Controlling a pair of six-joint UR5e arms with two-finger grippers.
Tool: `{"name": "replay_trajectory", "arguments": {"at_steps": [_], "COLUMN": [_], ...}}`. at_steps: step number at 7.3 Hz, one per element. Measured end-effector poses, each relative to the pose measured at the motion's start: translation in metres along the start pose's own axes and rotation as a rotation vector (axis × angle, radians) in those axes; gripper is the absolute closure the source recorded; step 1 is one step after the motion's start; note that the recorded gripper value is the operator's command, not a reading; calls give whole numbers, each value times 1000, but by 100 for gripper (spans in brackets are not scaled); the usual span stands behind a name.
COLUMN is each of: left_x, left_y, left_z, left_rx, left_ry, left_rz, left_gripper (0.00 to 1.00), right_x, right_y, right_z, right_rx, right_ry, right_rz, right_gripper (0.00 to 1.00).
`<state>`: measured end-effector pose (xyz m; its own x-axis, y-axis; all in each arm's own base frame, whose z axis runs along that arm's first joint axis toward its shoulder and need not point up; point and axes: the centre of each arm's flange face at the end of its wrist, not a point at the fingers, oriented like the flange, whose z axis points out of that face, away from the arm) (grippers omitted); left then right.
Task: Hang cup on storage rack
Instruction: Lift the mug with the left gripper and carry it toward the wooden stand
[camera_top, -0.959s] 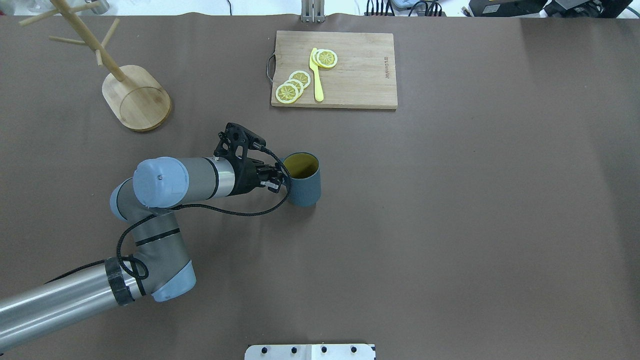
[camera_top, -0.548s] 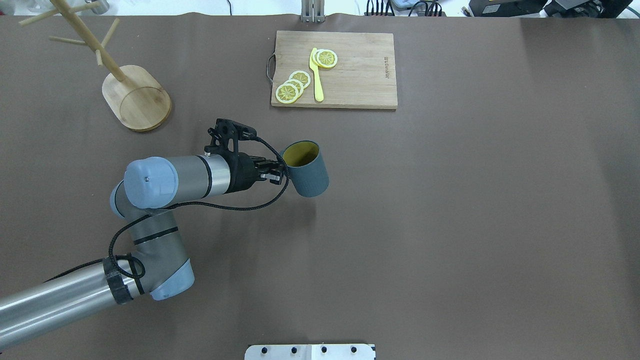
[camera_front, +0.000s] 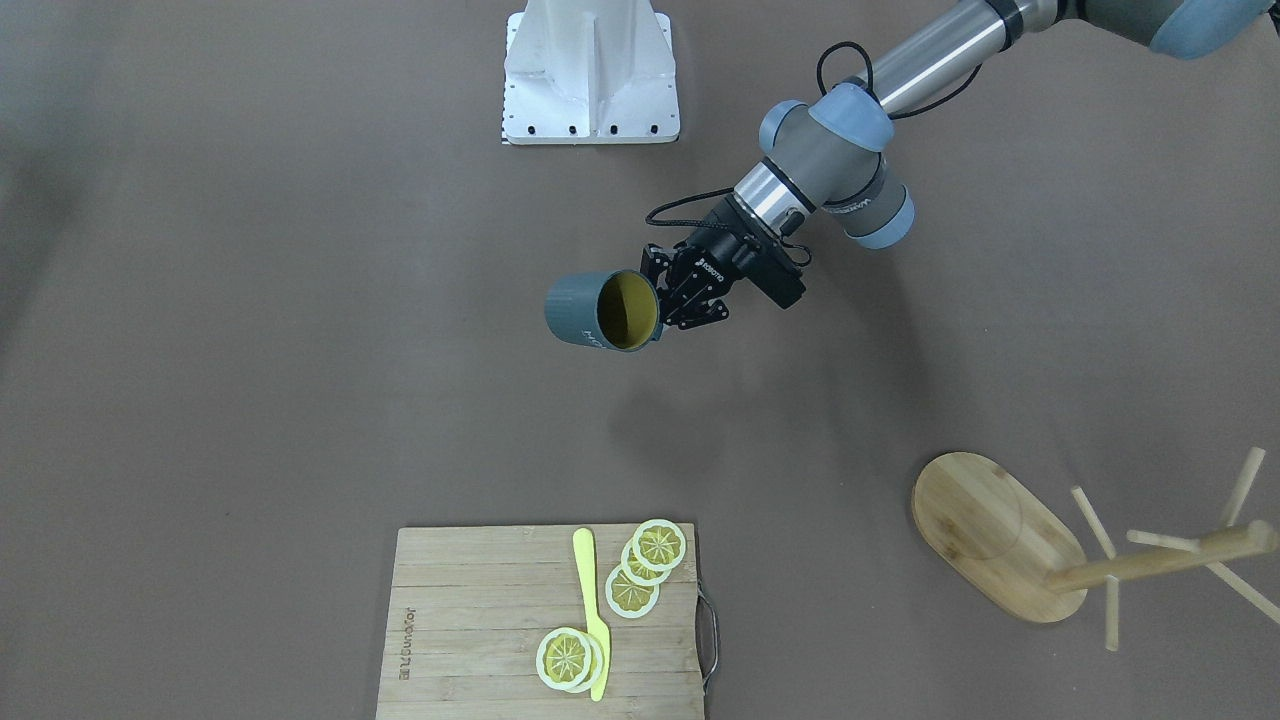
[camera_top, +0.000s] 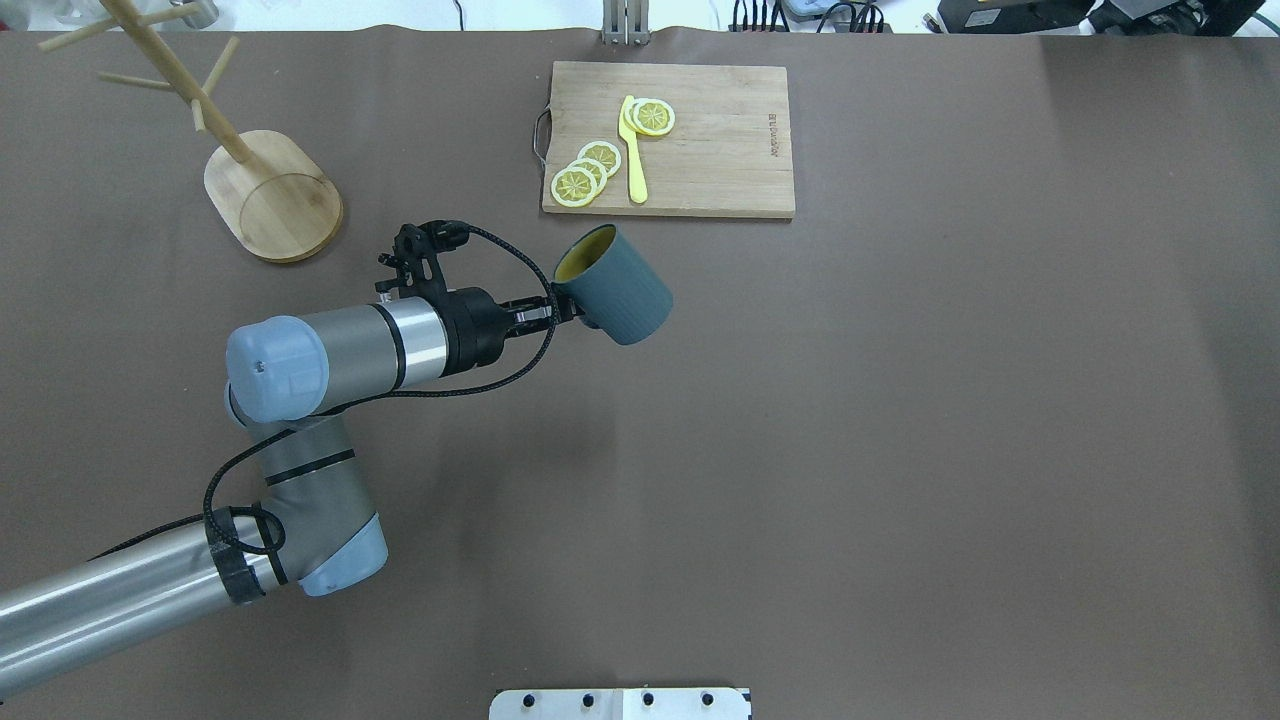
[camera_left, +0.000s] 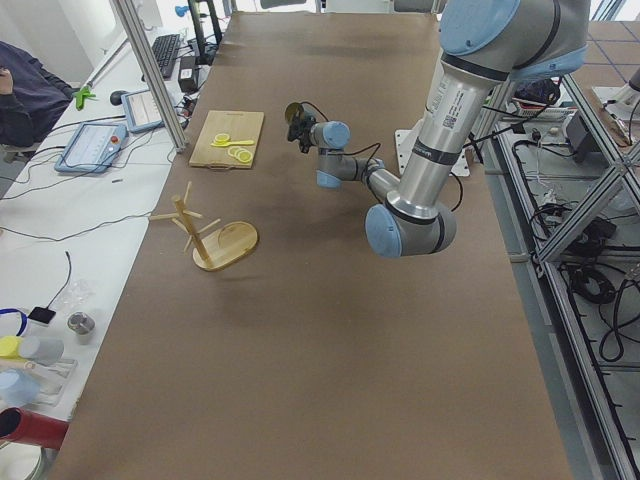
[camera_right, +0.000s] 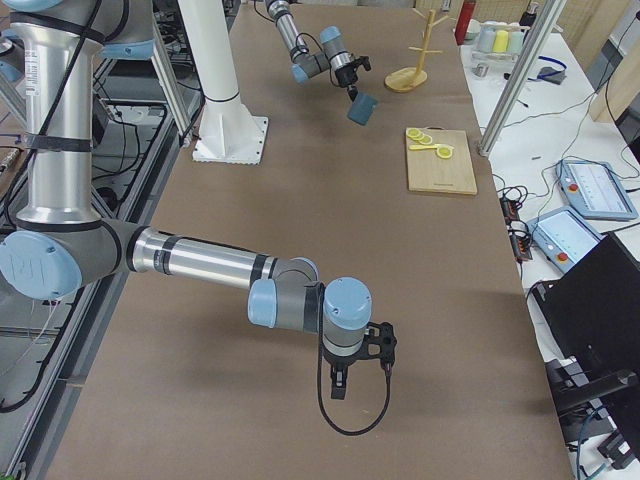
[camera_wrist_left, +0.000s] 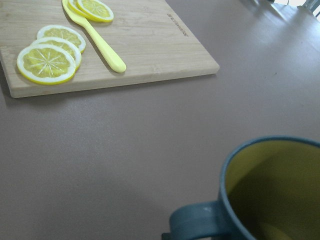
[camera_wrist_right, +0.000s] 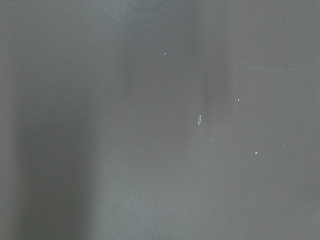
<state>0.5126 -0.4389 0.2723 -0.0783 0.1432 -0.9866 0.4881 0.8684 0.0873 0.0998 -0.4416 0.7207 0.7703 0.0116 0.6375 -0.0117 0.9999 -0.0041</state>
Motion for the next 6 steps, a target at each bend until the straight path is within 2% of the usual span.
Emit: {"name": "replay_trajectory", "arguments": {"at_steps": [3,6], "left_x": [10,1], "left_y": [-27,-81], "left_z": [-22,-47], "left_rx": [57,76], "left_ry": [156,289], "left_rz": [-344,-769], "left_gripper": [100,100], "right_x": [0,-1], "right_y": [0,0], "right_z": [0,-1], "right_rx": [1,3], "right_ry": [0,0], "right_rz": [0,-2], "right_gripper": [0,0]}}
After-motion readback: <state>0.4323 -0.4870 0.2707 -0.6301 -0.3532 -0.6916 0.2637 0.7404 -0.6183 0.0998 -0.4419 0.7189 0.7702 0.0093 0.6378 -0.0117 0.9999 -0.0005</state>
